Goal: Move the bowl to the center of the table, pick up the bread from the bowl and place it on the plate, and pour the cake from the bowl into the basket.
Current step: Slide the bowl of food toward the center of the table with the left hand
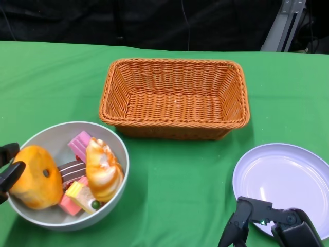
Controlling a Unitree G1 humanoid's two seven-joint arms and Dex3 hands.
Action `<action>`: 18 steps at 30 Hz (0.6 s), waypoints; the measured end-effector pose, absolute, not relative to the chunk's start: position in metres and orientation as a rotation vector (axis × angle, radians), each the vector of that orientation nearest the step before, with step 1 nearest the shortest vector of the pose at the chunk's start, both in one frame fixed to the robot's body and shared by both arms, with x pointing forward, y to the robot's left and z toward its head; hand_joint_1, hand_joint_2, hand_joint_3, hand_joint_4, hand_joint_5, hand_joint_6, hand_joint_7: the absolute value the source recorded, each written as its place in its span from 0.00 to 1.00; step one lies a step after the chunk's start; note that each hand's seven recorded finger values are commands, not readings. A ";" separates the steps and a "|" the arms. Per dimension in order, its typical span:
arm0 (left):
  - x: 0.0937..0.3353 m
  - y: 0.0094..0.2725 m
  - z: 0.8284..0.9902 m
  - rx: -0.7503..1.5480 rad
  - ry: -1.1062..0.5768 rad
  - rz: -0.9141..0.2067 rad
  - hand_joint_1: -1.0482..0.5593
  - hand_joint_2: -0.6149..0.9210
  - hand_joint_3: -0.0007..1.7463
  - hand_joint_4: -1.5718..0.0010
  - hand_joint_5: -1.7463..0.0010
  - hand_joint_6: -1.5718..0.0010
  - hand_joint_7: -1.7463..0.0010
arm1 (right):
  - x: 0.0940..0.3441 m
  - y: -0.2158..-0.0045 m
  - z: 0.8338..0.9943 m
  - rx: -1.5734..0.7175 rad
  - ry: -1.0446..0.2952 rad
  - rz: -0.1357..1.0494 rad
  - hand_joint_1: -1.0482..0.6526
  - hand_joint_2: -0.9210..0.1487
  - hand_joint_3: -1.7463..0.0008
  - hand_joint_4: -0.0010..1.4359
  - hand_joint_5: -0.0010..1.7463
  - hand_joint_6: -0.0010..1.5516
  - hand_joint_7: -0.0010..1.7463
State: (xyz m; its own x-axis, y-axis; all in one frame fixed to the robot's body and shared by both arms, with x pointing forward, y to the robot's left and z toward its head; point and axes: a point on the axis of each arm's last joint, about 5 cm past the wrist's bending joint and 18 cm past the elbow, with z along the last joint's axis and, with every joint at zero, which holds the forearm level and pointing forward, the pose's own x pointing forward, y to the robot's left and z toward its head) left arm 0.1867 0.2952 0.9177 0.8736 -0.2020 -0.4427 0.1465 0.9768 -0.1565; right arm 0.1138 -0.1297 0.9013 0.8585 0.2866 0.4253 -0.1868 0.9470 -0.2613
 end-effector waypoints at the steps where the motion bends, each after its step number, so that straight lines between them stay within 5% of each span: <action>1: 0.188 0.295 0.919 -0.128 0.484 -0.187 0.20 1.00 0.22 0.98 0.99 0.97 1.00 | 0.114 -0.130 0.902 -0.215 -0.477 0.250 0.61 0.65 0.07 0.58 1.00 0.52 0.79; 18: 0.199 0.294 0.929 -0.108 0.544 -0.298 0.20 1.00 0.24 0.98 0.99 0.99 0.99 | 0.113 -0.131 0.901 -0.217 -0.472 0.251 0.61 0.64 0.07 0.57 0.99 0.51 0.79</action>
State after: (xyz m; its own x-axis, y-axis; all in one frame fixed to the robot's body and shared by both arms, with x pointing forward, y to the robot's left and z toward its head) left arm 0.1989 0.2942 0.9288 0.8138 -0.3073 -0.4932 0.2504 0.9513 -0.1796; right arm 0.1128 -0.1307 0.9014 0.8609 0.2876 0.4196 -0.1879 0.9463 -0.2631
